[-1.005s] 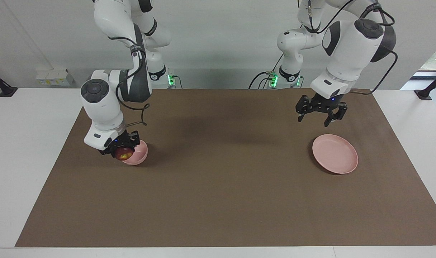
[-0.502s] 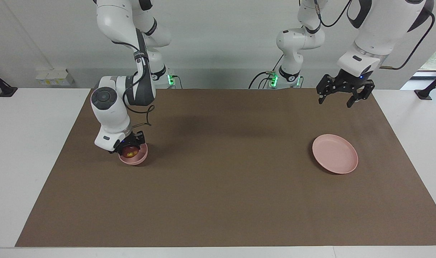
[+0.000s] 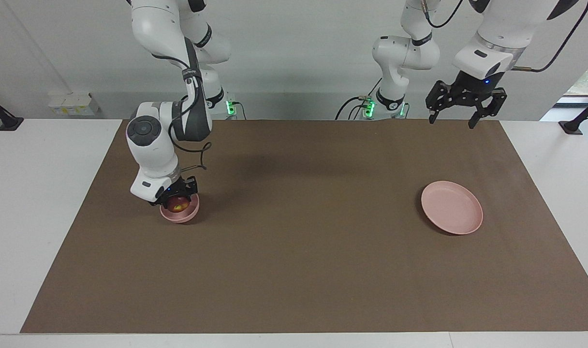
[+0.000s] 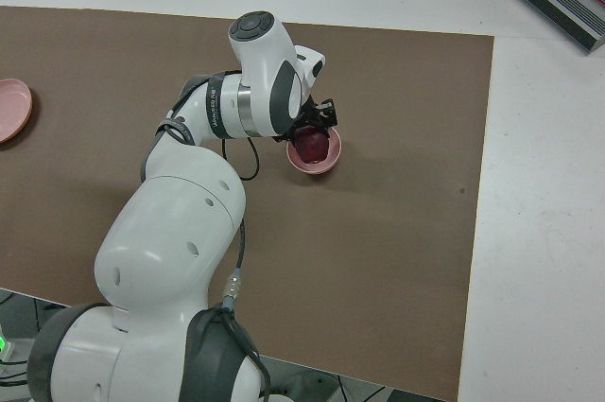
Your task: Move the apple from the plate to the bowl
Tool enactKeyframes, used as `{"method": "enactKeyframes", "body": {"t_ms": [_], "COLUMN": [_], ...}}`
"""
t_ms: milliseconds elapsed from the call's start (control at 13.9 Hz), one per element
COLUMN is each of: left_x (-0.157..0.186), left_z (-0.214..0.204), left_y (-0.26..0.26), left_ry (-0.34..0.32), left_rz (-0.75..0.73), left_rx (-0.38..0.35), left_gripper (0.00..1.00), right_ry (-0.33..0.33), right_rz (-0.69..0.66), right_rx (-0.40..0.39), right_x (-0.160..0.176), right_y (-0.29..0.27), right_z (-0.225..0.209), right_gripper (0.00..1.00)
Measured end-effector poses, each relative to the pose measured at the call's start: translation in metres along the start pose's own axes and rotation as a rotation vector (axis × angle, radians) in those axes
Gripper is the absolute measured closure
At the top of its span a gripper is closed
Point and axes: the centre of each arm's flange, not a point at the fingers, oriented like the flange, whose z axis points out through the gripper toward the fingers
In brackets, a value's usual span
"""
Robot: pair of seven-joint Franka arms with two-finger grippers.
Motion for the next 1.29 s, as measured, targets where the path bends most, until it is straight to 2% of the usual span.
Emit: {"method": "enactKeyframes", "body": {"t_ms": [144,215,359,431,646,1005,1292], "left_x": [-0.002,-0.002,-0.003,-0.005,-0.012,-0.013,-0.013], "left_z": [0.004,0.006,0.006,0.004,-0.001,-0.002,-0.002], "left_y": [-0.008,-0.009,-0.010,-0.010,-0.009,-0.010,-0.017], "left_ry": [-0.018,-0.024,-0.026,-0.028,-0.035,-0.035,-0.035], "left_rz": [-0.014,-0.017,-0.018,-0.017,-0.012,0.000,-0.013], "left_rx": [0.000,0.000,0.000,-0.001,-0.005,-0.005,-0.005], "left_gripper": [0.00,0.00,0.00,0.00,0.00,0.00,0.00], "right_ry": [-0.002,-0.002,0.001,0.004,0.033,0.087,0.105], "right_rz": [0.014,0.015,0.015,0.015,0.035,0.192,0.386], "right_rx": [0.002,0.002,0.002,0.001,-0.008,-0.015,-0.007], "right_x": [0.000,0.001,0.001,0.002,0.008,0.009,-0.003], "right_y": [-0.001,-0.002,-0.002,-0.002,-0.004,-0.009,-0.033], "right_z": [0.003,0.003,0.003,0.001,-0.016,-0.068,-0.123], "right_gripper": [0.27,0.22,0.02,0.00,0.00,0.00,0.00]}}
